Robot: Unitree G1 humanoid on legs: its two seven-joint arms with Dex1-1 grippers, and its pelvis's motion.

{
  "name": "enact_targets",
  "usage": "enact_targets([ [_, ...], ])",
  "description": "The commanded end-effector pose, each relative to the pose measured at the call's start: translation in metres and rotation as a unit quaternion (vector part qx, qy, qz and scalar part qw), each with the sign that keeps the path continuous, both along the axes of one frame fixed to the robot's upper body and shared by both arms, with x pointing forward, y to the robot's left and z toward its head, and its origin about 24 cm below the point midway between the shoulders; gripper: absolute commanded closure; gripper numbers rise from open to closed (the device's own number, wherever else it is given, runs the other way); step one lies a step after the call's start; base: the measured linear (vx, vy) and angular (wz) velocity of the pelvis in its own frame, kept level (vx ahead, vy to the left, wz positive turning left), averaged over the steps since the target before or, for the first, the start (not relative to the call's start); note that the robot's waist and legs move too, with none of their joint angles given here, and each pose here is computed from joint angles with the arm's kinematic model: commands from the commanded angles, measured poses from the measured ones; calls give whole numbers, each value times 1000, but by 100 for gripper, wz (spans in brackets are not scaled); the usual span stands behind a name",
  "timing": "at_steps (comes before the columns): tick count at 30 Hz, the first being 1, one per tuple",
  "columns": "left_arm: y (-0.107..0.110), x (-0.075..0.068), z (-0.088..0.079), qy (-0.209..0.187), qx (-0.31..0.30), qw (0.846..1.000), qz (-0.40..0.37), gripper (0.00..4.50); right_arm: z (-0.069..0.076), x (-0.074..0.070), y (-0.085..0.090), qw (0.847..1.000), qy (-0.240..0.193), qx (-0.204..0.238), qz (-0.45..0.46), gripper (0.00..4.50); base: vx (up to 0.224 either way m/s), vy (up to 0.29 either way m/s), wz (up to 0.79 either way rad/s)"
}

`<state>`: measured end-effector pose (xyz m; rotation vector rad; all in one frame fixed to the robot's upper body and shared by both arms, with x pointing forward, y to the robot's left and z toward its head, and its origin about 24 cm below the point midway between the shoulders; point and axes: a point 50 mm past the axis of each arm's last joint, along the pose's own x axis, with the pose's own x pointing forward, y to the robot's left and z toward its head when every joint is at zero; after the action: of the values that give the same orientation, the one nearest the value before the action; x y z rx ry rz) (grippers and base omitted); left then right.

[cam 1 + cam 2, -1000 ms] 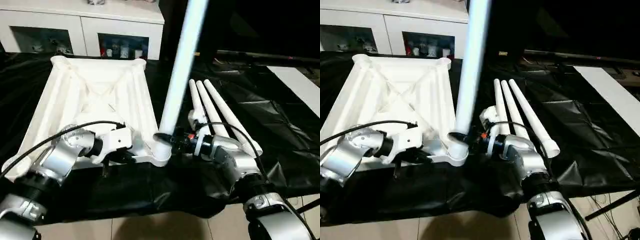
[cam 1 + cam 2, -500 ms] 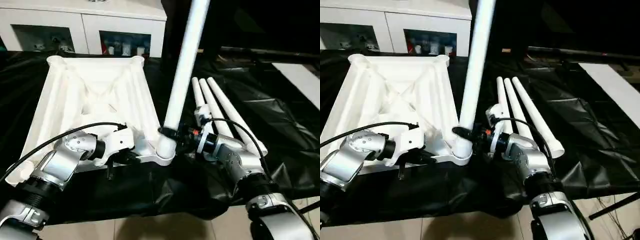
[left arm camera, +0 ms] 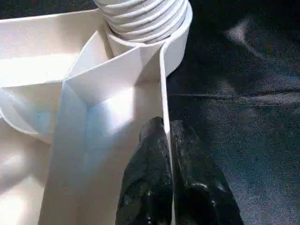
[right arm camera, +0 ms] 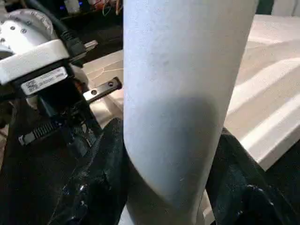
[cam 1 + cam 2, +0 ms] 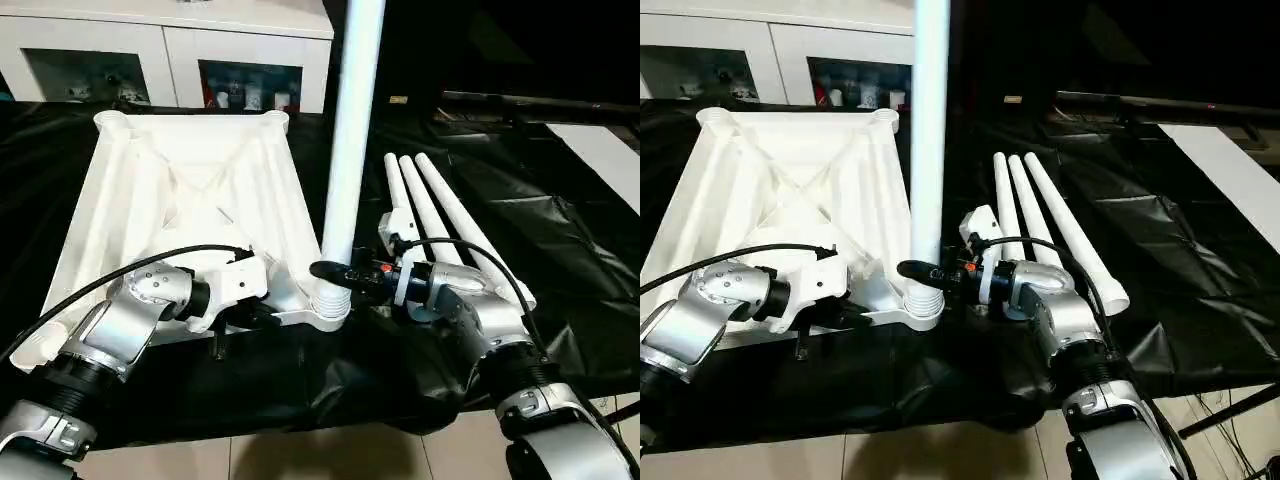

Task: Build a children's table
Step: Insert table leg to table base

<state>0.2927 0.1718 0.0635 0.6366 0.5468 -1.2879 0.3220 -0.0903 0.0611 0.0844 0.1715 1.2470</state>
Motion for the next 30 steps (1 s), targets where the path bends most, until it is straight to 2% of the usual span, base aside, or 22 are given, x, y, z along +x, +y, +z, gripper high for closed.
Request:
enact_targets([
  [1,-3,-11,-14,35,21,999,-26,450,-22,-8,-6,997,20,-78,12,266,0,0,0],
  [5,-3,-10,-14,32,22,999,-24,450,-12,-11,2,995,-34,-81,38,266,0,0,0],
  [13,-3,-9,-14,29,21,999,-21,450,-18,-17,-2,993,-45,-96,47,266,0,0,0],
  [18,-3,-9,-14,28,20,999,-20,450,-20,-17,-3,997,-24,-65,18,266,0,0,0],
  [20,-3,-8,-14,28,21,999,-19,450,-22,-15,-5,999,2,-33,-16,266,0,0,0],
  [23,-3,-8,-14,27,20,999,-18,450,-27,-13,-10,998,32,-12,-48,266,0,0,0],
  [30,-2,-7,-13,25,20,999,-15,450,-42,-18,-20,994,62,-2,-94,266,0,0,0],
])
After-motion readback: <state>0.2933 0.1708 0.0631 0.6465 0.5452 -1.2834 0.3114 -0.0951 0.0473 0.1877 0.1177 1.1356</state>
